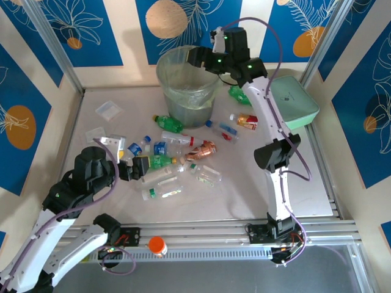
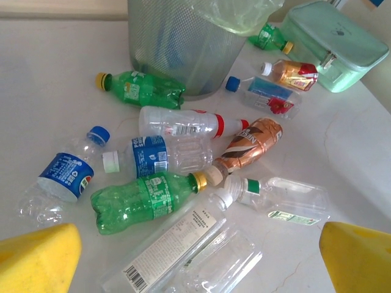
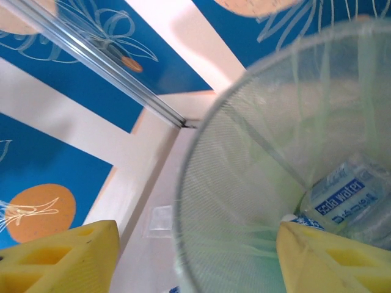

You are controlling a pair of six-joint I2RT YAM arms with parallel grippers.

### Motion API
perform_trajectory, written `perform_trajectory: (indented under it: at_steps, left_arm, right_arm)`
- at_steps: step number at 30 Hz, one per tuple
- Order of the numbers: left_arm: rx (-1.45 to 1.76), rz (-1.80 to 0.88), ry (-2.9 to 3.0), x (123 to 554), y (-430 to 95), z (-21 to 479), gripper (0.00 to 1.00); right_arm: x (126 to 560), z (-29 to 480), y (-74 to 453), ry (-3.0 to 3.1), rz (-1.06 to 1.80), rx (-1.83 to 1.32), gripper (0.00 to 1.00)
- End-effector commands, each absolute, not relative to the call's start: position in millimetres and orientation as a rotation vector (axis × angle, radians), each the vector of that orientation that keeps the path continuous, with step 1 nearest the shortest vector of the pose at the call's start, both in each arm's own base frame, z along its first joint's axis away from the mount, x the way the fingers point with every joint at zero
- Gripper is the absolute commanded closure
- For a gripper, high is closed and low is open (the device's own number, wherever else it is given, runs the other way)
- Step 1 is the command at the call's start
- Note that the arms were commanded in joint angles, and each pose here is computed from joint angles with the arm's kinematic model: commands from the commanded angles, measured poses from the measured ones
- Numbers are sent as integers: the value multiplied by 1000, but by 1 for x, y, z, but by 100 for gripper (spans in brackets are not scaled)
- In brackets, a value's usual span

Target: Put the plastic bottles in the bin

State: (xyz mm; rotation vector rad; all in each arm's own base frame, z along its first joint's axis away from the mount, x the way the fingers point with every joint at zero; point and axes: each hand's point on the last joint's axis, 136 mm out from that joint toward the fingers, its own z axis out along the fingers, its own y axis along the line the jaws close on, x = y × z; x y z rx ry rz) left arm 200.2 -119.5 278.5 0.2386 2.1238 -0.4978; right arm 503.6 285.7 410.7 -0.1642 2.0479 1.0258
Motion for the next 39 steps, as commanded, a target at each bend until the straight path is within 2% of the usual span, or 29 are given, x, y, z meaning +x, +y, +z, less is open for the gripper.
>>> perform_trajectory:
  at_steps: [1, 8, 15, 18, 25, 31, 39]
  left_arm:
    - [291, -542, 2130, 194, -128, 285, 1]
    - [477, -601, 2303, 188, -154, 244, 2]
    - [549, -652, 2449, 180, -167, 215, 5]
    - [539, -655, 2519, 179, -169, 205, 6]
    - [458, -720, 2675, 176, -180, 172, 8]
    - [404, -731, 2756, 176, -188, 140, 8]
    - [412, -598, 2844, 181, -192, 110, 7]
  right_arm:
    - [479, 441, 276, 1998, 1000, -226, 31]
    - [439, 438, 266, 2065, 916, -240, 32]
    - [383, 396, 256, 2133, 720, -233, 24]
    - [346, 383, 257, 2112, 757, -345, 25]
    - [289, 323, 237, 2194, 869, -310, 26]
    - [255, 275, 228, 2276, 910, -295, 27]
    - [232, 253, 216, 2300, 903, -281, 27]
